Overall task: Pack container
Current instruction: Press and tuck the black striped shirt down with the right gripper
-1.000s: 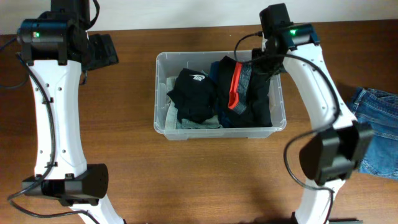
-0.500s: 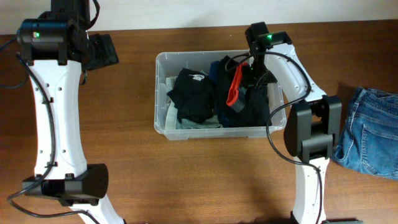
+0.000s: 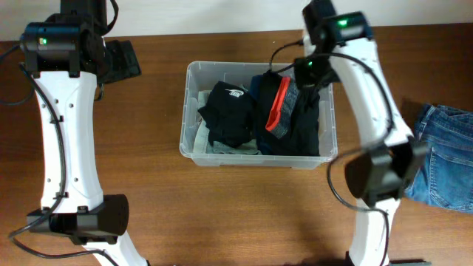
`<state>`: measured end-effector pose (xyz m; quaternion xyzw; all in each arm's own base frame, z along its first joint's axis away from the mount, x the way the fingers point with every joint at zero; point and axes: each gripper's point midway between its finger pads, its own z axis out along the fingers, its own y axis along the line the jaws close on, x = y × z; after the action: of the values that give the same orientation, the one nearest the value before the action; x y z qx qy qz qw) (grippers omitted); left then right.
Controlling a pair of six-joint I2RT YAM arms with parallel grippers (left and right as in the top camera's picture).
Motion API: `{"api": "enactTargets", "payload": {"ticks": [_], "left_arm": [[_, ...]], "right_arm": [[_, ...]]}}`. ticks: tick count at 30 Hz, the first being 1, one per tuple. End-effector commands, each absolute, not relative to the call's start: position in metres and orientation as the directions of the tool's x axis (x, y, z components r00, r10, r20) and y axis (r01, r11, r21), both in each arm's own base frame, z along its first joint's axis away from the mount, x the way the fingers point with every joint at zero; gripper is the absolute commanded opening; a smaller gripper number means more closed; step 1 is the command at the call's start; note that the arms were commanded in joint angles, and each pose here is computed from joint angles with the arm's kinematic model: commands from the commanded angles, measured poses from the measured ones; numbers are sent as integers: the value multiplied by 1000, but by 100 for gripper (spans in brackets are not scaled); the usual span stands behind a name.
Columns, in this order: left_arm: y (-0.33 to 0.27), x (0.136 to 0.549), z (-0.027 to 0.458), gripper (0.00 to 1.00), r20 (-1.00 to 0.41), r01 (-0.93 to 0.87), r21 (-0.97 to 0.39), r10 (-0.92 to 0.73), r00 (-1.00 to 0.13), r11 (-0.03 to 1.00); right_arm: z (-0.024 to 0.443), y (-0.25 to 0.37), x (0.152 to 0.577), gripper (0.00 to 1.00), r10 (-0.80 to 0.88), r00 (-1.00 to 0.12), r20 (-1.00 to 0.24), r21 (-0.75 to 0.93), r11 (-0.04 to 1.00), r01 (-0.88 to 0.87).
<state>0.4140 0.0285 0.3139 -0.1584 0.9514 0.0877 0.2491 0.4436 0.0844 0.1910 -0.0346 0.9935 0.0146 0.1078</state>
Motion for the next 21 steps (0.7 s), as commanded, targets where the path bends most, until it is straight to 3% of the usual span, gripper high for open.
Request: {"api": "enactTargets", "payload": {"ticks": [1,11,21], "left_arm": [[31,413,316,99,-507,-351,96,-258,-823,931],[31,413,316,99,-507,-351,96,-258,-823,931],[31,413,316,99,-507,-351,96,-258,-823,931]], "right_arm": [[225,100,423,4,-84,-966,-244,99,989,-112],[182,141,397,4,-185,-976,-118,118,973,-199],[54,158,361,4,-204,-978,35,72,977,-201]]}}
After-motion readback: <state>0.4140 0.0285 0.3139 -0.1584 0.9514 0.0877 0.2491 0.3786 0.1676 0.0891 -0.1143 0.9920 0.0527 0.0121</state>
